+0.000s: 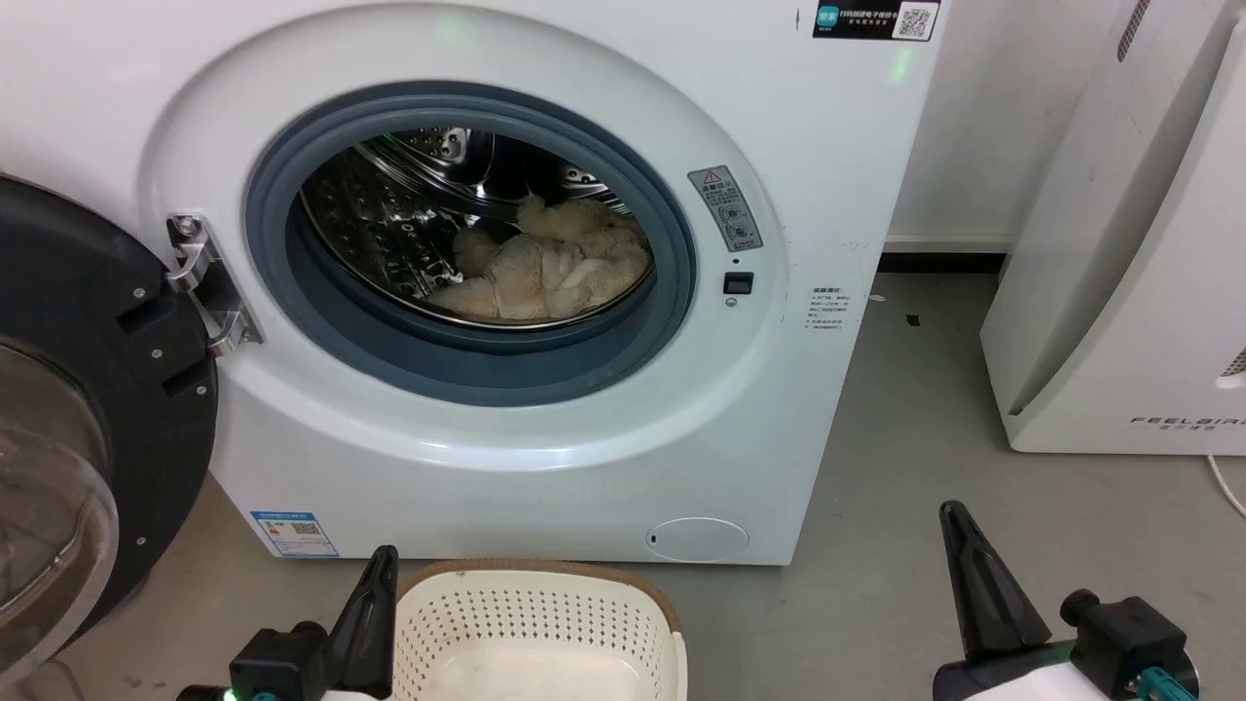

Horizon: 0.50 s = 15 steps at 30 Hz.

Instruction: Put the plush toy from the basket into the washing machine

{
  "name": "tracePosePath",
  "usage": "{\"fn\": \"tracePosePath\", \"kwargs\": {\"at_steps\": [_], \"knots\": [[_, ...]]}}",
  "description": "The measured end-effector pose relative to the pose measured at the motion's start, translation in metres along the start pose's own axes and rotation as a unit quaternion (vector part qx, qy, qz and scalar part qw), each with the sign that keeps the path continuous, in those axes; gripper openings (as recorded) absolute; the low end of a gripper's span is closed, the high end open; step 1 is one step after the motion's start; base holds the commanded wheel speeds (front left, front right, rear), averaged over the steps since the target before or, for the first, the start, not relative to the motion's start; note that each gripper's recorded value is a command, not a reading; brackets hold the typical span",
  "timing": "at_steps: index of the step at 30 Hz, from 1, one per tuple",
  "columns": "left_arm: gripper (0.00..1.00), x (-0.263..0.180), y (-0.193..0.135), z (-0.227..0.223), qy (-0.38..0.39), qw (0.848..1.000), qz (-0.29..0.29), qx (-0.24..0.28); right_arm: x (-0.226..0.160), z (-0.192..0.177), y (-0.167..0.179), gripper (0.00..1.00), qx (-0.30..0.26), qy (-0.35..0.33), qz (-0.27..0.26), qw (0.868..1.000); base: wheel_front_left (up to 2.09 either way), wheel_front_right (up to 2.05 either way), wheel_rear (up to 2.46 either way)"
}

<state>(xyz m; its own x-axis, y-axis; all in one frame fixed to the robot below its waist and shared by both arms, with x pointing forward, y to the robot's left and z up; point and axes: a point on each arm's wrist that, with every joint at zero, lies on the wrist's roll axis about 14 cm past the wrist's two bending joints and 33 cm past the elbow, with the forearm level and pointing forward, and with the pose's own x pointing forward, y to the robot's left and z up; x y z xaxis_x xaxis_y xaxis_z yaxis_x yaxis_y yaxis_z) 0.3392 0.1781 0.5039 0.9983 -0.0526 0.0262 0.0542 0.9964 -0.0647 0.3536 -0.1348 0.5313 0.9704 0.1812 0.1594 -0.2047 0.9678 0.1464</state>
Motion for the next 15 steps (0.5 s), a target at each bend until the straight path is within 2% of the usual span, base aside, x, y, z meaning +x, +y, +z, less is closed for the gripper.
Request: {"fn": "tracePosePath", "kwargs": {"at_steps": [15], "knots": [[0.0, 0.0041, -0.0011, 0.0022, 0.0, 1.0, 0.0, 0.007, -0.0001, -0.0039, -0.0026, 0.0, -0.014, 0.016, -0.002, 1.0, 0.0, 0.0, 0.0]]}}
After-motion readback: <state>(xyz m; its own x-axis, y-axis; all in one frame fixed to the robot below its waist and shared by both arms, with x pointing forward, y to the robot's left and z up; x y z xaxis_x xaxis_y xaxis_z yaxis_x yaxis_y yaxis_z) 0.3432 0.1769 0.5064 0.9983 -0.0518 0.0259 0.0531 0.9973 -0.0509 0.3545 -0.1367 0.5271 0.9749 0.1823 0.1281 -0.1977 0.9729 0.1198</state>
